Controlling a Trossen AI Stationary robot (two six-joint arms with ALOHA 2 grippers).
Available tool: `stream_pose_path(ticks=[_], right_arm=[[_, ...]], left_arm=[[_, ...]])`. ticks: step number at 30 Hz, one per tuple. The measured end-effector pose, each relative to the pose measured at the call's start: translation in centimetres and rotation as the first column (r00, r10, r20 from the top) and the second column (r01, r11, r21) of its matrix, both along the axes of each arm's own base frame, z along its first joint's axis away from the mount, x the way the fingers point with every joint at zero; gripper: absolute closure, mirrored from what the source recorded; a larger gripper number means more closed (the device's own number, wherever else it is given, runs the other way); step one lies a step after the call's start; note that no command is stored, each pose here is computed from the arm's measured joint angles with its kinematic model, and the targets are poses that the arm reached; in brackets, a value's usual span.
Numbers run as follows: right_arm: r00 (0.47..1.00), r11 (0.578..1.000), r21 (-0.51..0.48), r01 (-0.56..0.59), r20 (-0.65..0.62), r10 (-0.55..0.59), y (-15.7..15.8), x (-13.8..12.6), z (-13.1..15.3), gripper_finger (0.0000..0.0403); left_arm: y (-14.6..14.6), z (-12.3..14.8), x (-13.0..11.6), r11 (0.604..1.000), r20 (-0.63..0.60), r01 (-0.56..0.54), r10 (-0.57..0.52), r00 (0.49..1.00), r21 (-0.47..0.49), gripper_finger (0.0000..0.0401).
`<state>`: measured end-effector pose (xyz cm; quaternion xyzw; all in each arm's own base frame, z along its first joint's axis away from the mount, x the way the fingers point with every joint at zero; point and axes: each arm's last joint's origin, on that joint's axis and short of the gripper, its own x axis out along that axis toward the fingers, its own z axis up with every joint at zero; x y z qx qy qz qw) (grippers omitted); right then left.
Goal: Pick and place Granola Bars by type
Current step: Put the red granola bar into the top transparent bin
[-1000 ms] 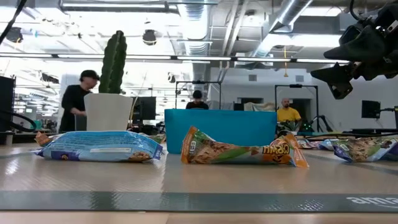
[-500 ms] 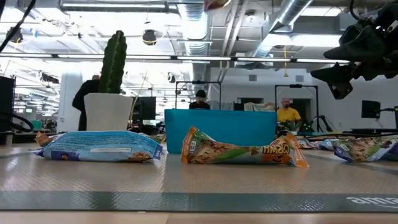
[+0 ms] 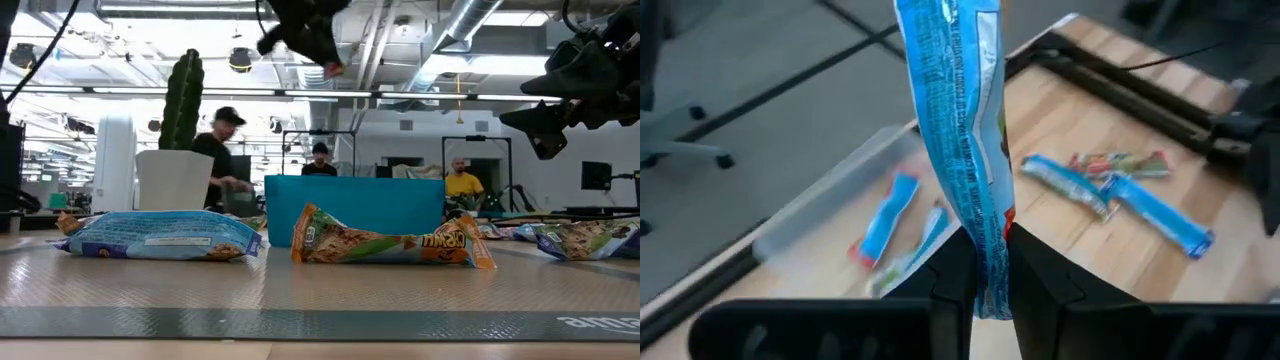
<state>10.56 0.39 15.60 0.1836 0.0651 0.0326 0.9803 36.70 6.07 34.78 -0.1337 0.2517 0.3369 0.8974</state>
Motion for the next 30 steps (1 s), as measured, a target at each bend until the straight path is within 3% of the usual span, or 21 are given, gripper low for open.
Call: stream_pose_path(ticks=[3, 10, 14, 20, 25, 30], right_arm=[[1.0, 1.0, 0.0, 0.0, 0.0, 0.0, 0.0, 0.0, 0.0, 0.0182], [1.0, 1.0, 0.0, 0.0, 0.0, 0.0, 0.0, 0.0, 0.0, 0.0182], [1.0, 1.0, 0.0, -0.001, 0.0, 0.001, 0.0, 0.0, 0.0, 0.0182], [1.0, 1.0, 0.0, -0.003, 0.0, 0.003, 0.0, 0.0, 0.0, 0.0182], [1.0, 1.0, 0.0, -0.003, 0.001, 0.003, 0.0, 0.0, 0.0, 0.0182], [1.0, 1.0, 0.001, -0.004, 0.001, 0.004, 0.0, 0.0, 0.0, 0.0182]], left_arm=[[3.2, -0.3, 0.0, 0.999, 0.047, 0.034, -0.034, 0.998, 0.003, 0.0361], [9.9, -1.4, -1.5, 0.999, -0.013, 0.049, -0.049, 0.999, 0.013, 0.0365], [12.4, -3.2, -1.5, 0.987, -0.057, 0.161, -0.162, 0.985, -0.021, 0.0367], [14.6, -6.7, -1.0, 0.961, -0.171, 0.267, -0.276, 0.946, -0.076, 0.0365], [15.1, -9.5, -0.5, 0.918, -0.256, 0.379, -0.396, 0.882, -0.116, 0.0365], [15.5, -10.7, -0.2, 0.919, -0.33, 0.385, -0.391, 0.859, -0.086, 0.0364]])
